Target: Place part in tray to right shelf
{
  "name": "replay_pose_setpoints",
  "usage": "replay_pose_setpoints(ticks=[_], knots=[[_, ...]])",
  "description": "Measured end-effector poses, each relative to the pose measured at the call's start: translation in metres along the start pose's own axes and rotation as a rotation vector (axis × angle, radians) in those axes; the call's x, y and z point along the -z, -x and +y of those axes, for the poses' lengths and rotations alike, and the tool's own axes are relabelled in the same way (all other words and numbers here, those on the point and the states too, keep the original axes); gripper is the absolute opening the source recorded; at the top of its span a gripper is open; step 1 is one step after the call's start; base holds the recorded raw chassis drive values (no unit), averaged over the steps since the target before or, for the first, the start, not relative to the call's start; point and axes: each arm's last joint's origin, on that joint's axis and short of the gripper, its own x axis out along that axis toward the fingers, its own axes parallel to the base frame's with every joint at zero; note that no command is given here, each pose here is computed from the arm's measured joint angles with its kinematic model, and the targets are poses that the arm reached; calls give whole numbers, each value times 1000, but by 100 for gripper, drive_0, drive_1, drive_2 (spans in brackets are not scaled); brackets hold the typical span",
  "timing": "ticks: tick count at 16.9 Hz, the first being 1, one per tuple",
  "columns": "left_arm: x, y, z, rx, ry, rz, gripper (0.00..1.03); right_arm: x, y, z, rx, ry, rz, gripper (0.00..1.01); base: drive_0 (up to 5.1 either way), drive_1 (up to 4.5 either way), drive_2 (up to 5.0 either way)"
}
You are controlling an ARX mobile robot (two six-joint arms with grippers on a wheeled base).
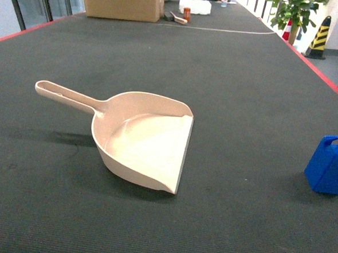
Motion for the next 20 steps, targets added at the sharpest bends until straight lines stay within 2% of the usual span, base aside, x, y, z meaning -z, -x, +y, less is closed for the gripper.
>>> replay_pose_setpoints(ticks=[20], knots=[[0, 0, 0, 0, 0, 0, 98, 0, 0, 0, 0, 0, 0, 98, 0, 0, 0]])
